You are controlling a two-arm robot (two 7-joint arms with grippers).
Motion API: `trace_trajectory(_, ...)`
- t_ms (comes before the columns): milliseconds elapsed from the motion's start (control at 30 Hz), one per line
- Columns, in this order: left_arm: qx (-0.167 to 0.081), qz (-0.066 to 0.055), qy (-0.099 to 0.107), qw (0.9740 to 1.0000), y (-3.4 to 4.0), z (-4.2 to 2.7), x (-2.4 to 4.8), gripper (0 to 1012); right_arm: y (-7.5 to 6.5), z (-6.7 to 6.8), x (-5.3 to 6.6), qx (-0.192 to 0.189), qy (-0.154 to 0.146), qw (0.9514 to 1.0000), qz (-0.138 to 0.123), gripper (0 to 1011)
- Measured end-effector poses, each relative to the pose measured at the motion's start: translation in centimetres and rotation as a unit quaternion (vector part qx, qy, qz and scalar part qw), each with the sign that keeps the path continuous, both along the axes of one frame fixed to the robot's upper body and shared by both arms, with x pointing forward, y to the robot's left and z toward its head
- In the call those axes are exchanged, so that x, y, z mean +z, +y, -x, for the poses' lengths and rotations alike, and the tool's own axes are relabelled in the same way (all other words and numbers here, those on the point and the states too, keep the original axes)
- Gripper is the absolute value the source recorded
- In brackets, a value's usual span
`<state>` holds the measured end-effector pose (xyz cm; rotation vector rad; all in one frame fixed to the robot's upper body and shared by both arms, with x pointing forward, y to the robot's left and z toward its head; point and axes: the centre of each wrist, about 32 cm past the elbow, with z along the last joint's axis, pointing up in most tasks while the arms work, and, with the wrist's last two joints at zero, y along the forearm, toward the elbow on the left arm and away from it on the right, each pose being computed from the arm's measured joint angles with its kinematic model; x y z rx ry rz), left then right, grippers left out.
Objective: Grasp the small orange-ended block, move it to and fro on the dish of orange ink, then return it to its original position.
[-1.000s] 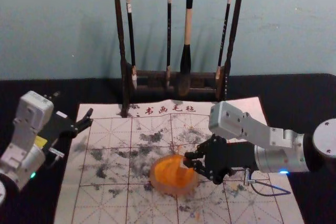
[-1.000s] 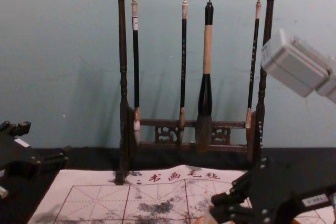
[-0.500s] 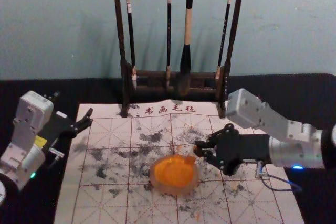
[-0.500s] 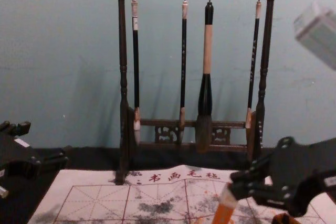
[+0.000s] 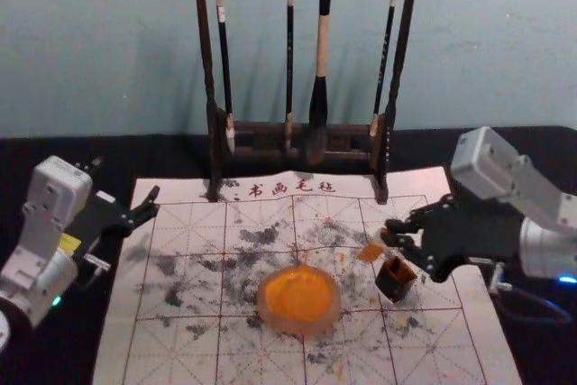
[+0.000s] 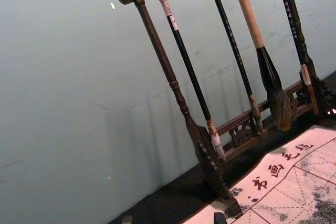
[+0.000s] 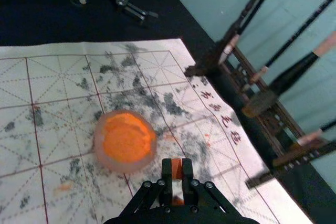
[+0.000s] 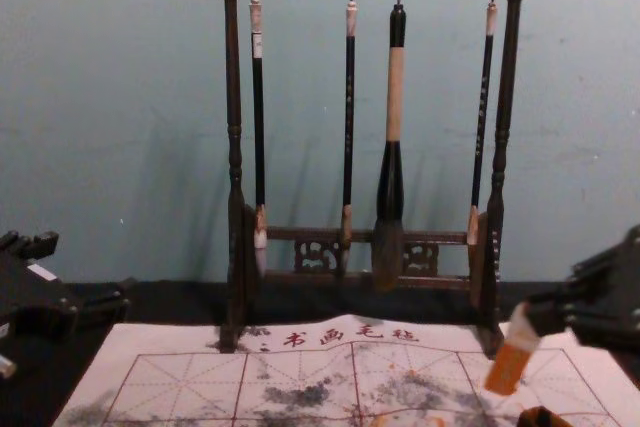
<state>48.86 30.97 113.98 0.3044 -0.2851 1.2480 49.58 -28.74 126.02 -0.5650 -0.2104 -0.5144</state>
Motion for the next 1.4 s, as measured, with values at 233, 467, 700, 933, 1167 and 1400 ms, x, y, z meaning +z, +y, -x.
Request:
trace_trajectory(233,0.0,0.0,0.0,1.0,0.0,0.0,0.0,1001,-1.5,0.9,0.3,-0.02,0.0,0.9998,0.008,75)
trace_trajectory(467,0.0,0.0,0.0,1.0,0.0,0.0,0.0,1001,-2.2,1.4,0.1,-0.031,0.005,0.9994,0.014,75)
trace_trajectory(700,0.0,0.0,0.0,1.0,0.0,0.0,0.0,1001,-2.7,1.8,-0.1,-0.038,0.011,0.9991,0.017,75)
trace_trajectory(933,0.0,0.0,0.0,1.0,0.0,0.0,0.0,1001,-2.8,1.9,-0.3,-0.04,0.016,0.999,0.017,75)
trace_trajectory(1167,0.0,0.0,0.0,1.0,0.0,0.0,0.0,1001,-2.9,1.7,-0.7,-0.045,0.023,0.9986,0.016,75)
trace_trajectory(1400,0.0,0.0,0.0,1.0,0.0,0.0,0.0,1001,-2.9,1.4,-0.9,-0.05,0.031,0.9982,0.012,75)
